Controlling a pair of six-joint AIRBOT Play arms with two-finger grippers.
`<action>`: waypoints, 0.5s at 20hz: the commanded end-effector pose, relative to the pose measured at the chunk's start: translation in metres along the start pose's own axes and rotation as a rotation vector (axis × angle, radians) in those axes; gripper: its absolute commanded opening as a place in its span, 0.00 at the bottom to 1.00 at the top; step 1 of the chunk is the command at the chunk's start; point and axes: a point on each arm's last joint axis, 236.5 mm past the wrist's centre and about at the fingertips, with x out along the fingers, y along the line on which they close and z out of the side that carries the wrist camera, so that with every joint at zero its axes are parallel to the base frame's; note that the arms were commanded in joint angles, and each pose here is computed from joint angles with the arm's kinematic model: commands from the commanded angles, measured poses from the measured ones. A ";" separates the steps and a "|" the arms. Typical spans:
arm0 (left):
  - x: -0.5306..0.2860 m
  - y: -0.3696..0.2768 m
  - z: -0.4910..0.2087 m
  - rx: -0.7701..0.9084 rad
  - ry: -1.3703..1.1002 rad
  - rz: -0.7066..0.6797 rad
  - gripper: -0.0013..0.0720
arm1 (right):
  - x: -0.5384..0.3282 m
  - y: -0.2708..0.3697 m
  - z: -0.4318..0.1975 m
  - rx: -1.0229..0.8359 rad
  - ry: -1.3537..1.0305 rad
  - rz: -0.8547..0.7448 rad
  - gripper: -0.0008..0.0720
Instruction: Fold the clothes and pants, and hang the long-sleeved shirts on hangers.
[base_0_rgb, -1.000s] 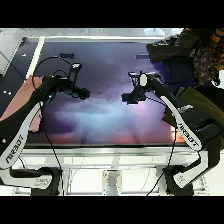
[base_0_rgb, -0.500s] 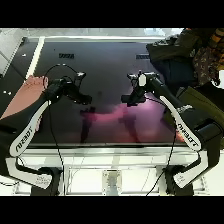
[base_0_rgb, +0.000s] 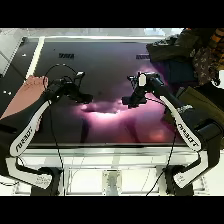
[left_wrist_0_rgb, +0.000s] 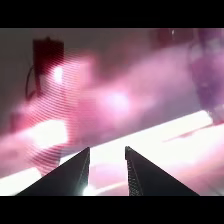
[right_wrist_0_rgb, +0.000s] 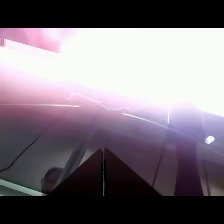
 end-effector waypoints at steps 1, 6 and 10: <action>-0.011 -0.002 0.009 0.000 -0.041 -0.001 0.39 | 0.000 0.001 0.002 -0.002 -0.010 0.001 0.03; -0.012 -0.004 -0.001 0.001 0.001 -0.007 0.39 | 0.000 0.001 0.002 -0.002 -0.010 0.002 0.03; -0.014 -0.005 -0.009 0.005 0.036 -0.008 0.39 | 0.000 0.001 0.002 -0.002 -0.010 0.001 0.03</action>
